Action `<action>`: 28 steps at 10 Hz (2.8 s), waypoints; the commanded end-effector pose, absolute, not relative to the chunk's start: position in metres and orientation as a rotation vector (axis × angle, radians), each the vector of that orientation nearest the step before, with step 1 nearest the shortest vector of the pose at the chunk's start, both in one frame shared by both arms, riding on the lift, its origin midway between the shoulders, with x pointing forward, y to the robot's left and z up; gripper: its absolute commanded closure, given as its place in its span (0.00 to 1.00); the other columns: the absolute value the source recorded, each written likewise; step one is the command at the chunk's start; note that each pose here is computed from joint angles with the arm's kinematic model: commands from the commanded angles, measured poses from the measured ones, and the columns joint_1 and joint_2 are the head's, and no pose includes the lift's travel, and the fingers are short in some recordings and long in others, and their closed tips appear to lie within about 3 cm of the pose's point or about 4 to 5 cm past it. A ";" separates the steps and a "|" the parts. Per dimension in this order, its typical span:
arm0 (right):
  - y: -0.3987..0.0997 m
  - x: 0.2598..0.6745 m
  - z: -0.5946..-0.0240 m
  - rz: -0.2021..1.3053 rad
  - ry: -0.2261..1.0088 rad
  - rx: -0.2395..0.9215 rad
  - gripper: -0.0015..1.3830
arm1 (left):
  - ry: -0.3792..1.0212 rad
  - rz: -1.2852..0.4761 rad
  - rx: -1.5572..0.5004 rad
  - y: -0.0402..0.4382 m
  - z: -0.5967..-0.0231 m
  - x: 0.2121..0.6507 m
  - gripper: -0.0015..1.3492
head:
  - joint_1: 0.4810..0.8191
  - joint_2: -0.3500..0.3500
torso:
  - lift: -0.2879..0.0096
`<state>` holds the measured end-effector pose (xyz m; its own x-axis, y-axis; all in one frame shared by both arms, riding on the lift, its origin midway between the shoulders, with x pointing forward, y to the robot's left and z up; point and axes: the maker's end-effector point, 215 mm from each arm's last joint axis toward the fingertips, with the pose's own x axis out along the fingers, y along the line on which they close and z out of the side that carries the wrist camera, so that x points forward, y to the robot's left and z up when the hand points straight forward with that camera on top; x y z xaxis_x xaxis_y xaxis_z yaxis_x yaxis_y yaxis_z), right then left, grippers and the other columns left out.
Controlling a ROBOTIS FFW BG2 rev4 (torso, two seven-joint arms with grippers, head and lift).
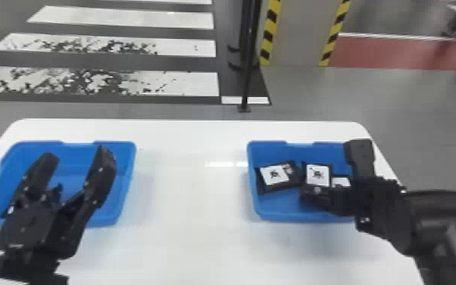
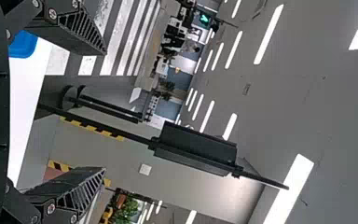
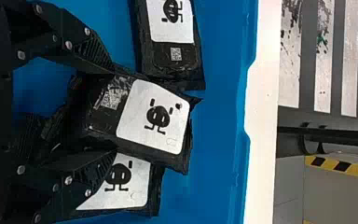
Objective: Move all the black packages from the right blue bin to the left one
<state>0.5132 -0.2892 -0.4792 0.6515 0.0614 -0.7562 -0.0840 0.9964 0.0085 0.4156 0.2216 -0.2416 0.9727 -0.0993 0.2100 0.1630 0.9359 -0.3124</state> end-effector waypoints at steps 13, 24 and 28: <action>-0.052 0.477 -0.289 1.004 0.259 0.313 0.79 | -0.134 -0.316 -0.514 0.165 -0.243 0.431 0.12 | 0.63 0.63 | 0.50; 0.056 0.412 -0.292 1.278 0.332 0.343 0.79 | -0.018 -0.446 -0.518 0.126 -0.261 0.436 0.17 | 0.63 0.83 | 0.50; 0.054 0.419 -0.292 1.270 0.322 0.337 0.79 | -0.044 -0.418 -0.381 0.139 -0.251 0.439 0.90 | 0.63 0.84 | 0.50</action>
<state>0.4174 0.0541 -0.2931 0.2631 0.9634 -0.0518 -0.8684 0.2599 0.4223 0.4387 0.1378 -0.2535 0.9132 -0.3903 0.1175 0.4049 0.8356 -0.3712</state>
